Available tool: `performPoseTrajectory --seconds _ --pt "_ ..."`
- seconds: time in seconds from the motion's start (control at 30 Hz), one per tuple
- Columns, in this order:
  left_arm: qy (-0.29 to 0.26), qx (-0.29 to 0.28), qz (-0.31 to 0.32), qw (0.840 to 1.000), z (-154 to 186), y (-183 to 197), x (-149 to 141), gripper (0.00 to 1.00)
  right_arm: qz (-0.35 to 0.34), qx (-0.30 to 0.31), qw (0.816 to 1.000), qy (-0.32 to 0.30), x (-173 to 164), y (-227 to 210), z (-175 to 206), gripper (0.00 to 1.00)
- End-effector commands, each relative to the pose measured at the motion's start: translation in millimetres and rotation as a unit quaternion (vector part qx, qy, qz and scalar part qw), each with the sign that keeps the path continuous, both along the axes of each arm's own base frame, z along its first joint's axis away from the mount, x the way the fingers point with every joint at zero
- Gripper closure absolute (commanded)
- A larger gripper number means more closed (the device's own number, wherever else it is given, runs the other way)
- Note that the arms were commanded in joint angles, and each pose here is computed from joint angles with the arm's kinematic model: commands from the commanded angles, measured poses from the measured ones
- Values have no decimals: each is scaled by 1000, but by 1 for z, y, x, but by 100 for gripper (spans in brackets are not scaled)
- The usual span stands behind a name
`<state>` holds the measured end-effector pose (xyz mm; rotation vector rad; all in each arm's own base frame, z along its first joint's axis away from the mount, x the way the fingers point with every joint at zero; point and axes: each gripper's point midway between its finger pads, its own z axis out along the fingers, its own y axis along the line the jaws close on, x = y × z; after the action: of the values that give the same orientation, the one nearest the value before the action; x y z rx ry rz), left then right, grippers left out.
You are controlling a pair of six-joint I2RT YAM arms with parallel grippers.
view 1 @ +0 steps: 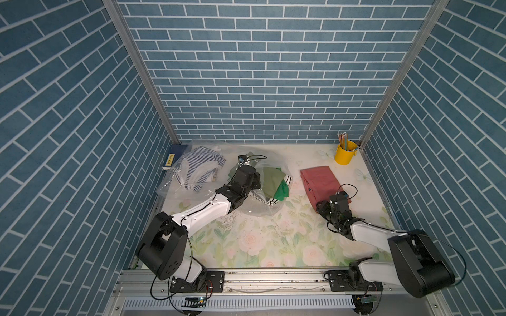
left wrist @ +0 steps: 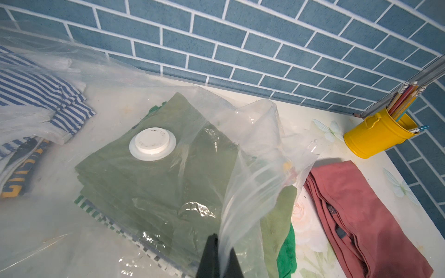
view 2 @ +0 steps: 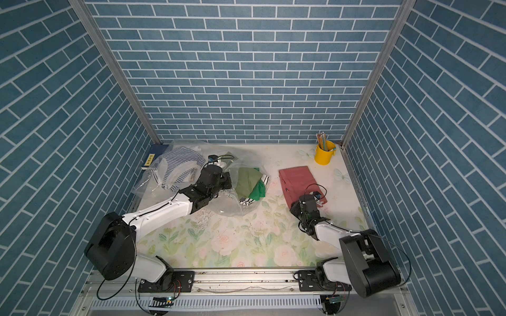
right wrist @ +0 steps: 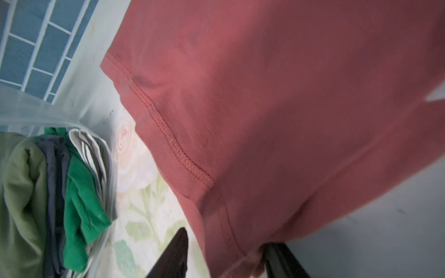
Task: Take the tank top out of the vacuum bag
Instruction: Move the tank top to the center of the board.
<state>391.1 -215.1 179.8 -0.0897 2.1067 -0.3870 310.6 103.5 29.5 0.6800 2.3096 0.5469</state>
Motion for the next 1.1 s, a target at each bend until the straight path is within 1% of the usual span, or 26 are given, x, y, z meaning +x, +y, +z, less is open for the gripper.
performPoseTrajectory --seconds 0.0,0.1,0.27,0.3,0.43,0.63,0.8,0.87,0.9,1.0,1.03,1.07 --pt "3 5 8 1000 -1 2 1 100 10 -30 999 8 14 -1 -9 64" --pt "4 5 8 1000 -2 2 1 100 17 -52 998 9 34 -5 -9 77" --pt "1 5 6 1000 1 0 3 100 30 -74 997 16 62 -14 -10 93" --pt "-1 5 5 1000 2 0 3 100 33 -77 996 15 67 -15 -10 95" --pt "-4 7 3 1000 4 -1 5 100 44 -80 996 14 88 -11 -7 96" --pt "-8 6 -1 1000 8 -3 5 100 44 -93 995 6 115 -13 -5 95" --pt "-7 6 -2 1000 8 -1 3 100 58 -109 992 -4 128 -13 3 95" --pt "-8 5 -1 1000 9 0 1 100 62 -107 992 -18 127 -12 14 90" --pt "-8 5 -2 1000 8 0 -1 100 66 -104 992 -30 126 -9 22 85" --pt "-9 2 0 1000 9 3 -3 100 80 -95 991 -58 115 -5 41 54" --pt "-9 1 -1 1000 10 2 -4 100 88 -94 990 -64 109 -4 46 48" --pt "-8 0 -3 1000 10 2 -5 100 91 -92 989 -71 104 -4 52 45"
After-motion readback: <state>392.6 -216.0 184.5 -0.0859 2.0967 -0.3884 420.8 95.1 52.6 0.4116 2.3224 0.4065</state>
